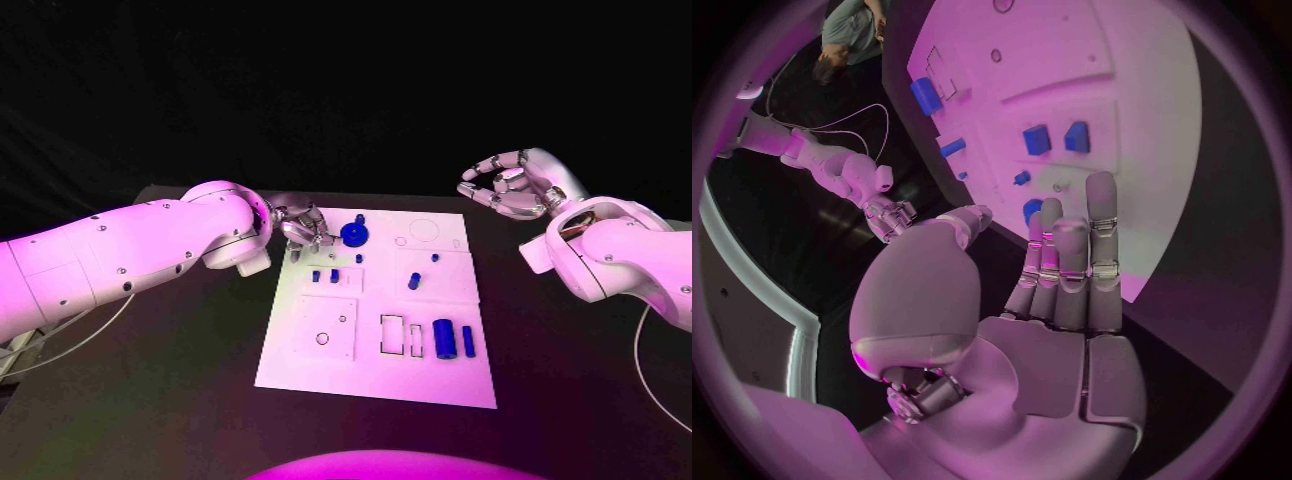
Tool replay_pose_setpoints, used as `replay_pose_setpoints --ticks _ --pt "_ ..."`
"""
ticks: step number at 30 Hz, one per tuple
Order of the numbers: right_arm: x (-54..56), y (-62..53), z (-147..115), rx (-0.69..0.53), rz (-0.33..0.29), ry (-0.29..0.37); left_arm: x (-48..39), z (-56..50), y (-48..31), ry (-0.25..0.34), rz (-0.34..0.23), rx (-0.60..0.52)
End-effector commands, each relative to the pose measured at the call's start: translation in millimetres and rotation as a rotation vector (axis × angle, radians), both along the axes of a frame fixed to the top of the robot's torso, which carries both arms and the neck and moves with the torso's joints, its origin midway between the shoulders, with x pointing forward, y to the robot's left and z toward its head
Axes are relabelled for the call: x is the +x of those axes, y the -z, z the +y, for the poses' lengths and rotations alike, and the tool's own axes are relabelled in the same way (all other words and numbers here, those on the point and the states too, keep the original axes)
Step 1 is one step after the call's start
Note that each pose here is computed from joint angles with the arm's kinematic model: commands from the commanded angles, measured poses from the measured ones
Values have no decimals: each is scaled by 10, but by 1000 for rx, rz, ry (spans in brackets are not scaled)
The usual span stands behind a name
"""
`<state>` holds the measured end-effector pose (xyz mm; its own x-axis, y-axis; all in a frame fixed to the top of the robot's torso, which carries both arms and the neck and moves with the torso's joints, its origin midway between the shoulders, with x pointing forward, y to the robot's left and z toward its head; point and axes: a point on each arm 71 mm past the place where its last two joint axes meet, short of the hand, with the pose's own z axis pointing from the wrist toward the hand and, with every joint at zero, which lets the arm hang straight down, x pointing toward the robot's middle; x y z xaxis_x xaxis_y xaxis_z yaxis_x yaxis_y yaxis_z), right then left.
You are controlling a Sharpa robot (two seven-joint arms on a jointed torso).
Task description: Assemble the parts on the task board
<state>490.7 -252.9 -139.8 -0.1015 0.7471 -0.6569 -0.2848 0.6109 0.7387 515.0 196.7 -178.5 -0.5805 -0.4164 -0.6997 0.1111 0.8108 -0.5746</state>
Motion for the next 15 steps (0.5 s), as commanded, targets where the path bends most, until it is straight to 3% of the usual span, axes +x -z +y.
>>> replay_pose_setpoints --ticks 1,5,8,11,15 --pt "-4 -1 6 -2 -5 -9 6 -126 -133 65 -224 -173" --pt "-5 0 5 -2 -4 -10 -62 -255 -91 187 -370 -125" --pt "-6 3 8 -2 -3 -12 -93 -336 -60 249 -439 -89" --pt "-8 8 14 -1 -2 -14 -105 -406 -22 296 -479 -44" --pt "-11 16 21 -1 0 -16 -102 -497 51 348 -486 43"
